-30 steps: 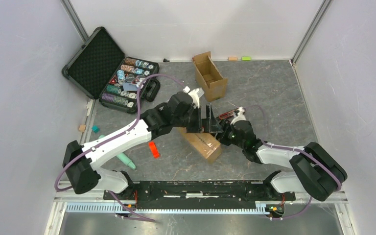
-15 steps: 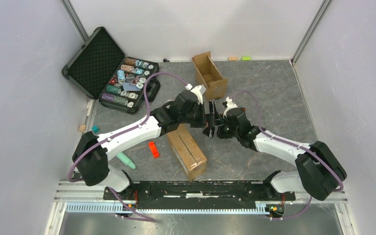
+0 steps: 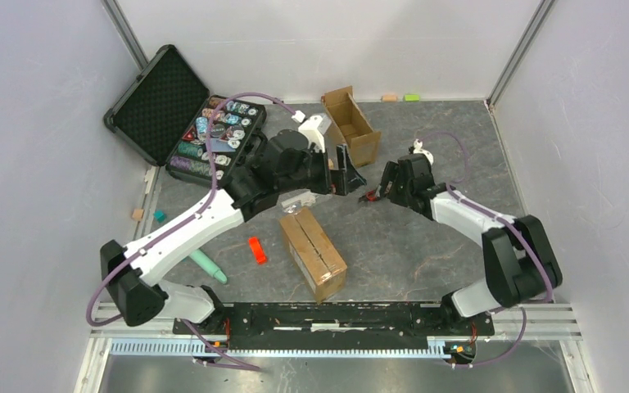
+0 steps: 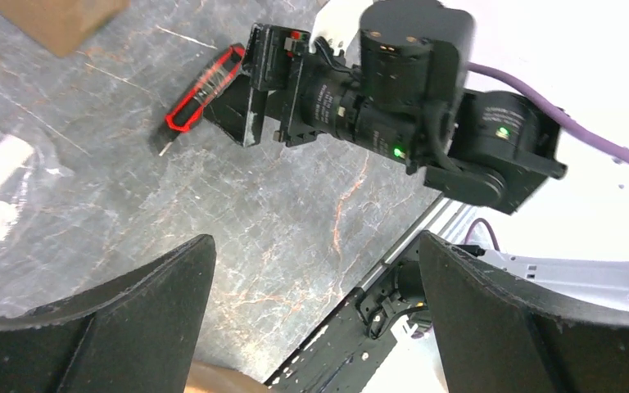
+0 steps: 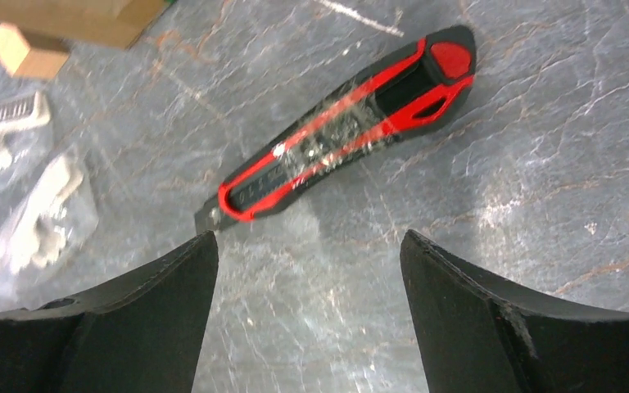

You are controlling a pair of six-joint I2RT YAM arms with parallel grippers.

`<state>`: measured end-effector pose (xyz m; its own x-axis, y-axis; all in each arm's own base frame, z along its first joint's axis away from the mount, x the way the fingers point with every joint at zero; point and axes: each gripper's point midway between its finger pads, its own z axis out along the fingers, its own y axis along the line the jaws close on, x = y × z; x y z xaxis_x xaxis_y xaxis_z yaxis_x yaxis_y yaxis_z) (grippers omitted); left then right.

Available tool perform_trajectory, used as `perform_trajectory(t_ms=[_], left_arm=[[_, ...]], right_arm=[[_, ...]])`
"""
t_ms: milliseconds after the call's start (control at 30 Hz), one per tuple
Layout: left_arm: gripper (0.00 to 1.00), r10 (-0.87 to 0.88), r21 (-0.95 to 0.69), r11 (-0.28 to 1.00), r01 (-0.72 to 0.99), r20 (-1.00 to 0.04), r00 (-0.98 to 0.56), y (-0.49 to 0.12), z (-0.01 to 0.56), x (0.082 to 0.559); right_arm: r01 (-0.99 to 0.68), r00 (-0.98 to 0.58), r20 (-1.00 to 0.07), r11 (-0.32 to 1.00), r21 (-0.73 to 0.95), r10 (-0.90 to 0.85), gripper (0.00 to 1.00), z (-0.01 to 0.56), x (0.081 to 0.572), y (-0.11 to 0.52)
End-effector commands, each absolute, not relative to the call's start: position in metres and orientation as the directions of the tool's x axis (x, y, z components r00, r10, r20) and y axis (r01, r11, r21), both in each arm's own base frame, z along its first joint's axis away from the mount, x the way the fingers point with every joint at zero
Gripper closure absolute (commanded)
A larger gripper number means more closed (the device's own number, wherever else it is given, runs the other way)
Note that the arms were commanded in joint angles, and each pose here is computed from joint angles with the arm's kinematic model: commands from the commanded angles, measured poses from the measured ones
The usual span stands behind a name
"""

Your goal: Unpack the express box

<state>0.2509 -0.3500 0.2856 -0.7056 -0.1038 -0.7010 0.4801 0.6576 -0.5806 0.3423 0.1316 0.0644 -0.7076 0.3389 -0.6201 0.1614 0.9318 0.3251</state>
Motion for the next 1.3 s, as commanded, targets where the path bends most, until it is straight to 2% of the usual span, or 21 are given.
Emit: perform_trajectory(t_ms=[0,233,567,667,733,833,967,1267], left_arm=[[0.00,-0.086,-0.500,0.695,0.517,-0.772,-0.630,-0.320,0.312,0.250],[0.00,-0.085,-0.490,0.708,0.509,-0.774,-0.627,-0.295,0.312,0.245],[0.00,-0.099,-0.491,0.723,0.486,-0.770,-0.630,-0.273,0.311,0.245],[0.00,-0.098,-0.490,0.726,0.483,-0.769,-0.632,-0.270,0.311,0.246],[0.00,-0.089,-0.487,0.725,0.487,-0.768,-0.635,-0.269,0.309,0.246],[0.00,-0.069,-0.492,0.709,0.505,-0.761,-0.644,-0.273,0.308,0.245],[0.00,-0.036,-0.502,0.676,0.539,-0.754,-0.656,-0.284,0.307,0.244],[0.00,-0.041,-0.565,0.605,0.561,-0.726,-0.686,-0.314,0.302,0.250]], right_arm=[[0.344,-0.626,-0.636,0.892,0.293,0.451,0.14,0.070,0.370,0.116],[0.535,-0.571,-0.619,0.816,0.219,0.540,0.15,0.052,0.391,0.102],[0.618,-0.580,-0.615,0.780,0.097,0.535,0.24,0.019,0.397,0.089],[0.604,-0.601,-0.610,0.793,0.076,0.516,0.35,0.011,0.397,0.090],[0.592,-0.610,-0.612,0.803,0.070,0.504,0.55,0.011,0.397,0.090],[0.572,-0.610,-0.623,0.816,0.082,0.490,0.80,0.018,0.395,0.087],[0.524,-0.592,-0.644,0.839,0.148,0.484,1.00,0.039,0.397,0.086],[0.372,-0.521,-0.668,0.846,0.382,0.531,1.00,0.121,0.392,0.106]])
